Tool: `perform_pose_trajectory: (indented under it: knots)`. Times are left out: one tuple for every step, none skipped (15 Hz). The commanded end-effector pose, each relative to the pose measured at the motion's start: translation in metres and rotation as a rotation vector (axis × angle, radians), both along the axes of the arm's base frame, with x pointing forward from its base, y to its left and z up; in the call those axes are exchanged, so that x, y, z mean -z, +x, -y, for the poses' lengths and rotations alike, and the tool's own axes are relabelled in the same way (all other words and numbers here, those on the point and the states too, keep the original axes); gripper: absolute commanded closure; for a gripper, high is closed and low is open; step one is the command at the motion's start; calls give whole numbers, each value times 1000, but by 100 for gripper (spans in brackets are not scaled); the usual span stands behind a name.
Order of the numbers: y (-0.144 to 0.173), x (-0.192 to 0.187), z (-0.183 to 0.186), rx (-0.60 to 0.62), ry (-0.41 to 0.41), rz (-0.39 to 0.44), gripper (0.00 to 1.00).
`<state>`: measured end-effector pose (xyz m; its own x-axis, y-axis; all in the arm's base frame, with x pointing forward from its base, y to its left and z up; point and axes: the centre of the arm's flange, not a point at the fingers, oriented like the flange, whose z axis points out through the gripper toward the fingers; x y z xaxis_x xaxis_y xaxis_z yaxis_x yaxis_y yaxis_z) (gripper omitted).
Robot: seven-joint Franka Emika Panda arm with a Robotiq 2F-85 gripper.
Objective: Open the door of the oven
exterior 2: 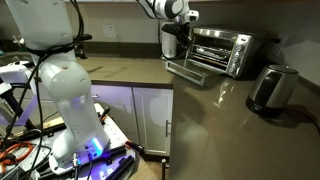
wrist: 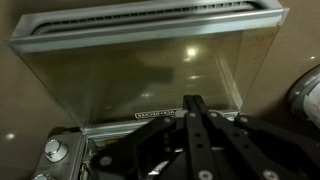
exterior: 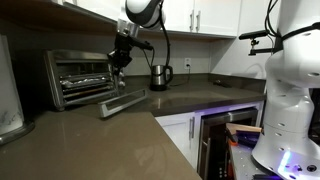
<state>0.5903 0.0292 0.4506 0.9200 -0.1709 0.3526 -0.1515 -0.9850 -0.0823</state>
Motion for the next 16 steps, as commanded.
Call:
perform_pose_trajectory:
  knots:
    - [-9,-9,-2,-22,-2,12,96]
    - [-13,-11,-5,-22,-6,11,96]
    - [-17,-14,-8,-23,-8,14,96]
    - [-23,-17,-12,-32,1,17,96]
    - [-28,-21,-16,-36,1,14,96]
    - [-34,-24,-21,-42,3,10,96]
    - [-41,-28,-26,-48,4,8,97]
    - [-48,-32,-30,-55,3,2,97]
    - [-54,-36,-35,-55,-4,-8,96]
    - [-60,-39,-39,-64,-2,-20,96]
    - [-66,-42,-43,-67,-6,-35,96]
    - [-71,-44,-46,-66,-14,-51,97]
    - [-77,-47,-48,-65,-16,-60,97]
    - [-81,-49,-50,-67,-17,-67,97]
    - [-84,-50,-51,-66,-21,-70,97]
    - [-86,-51,-52,-65,-22,-75,97]
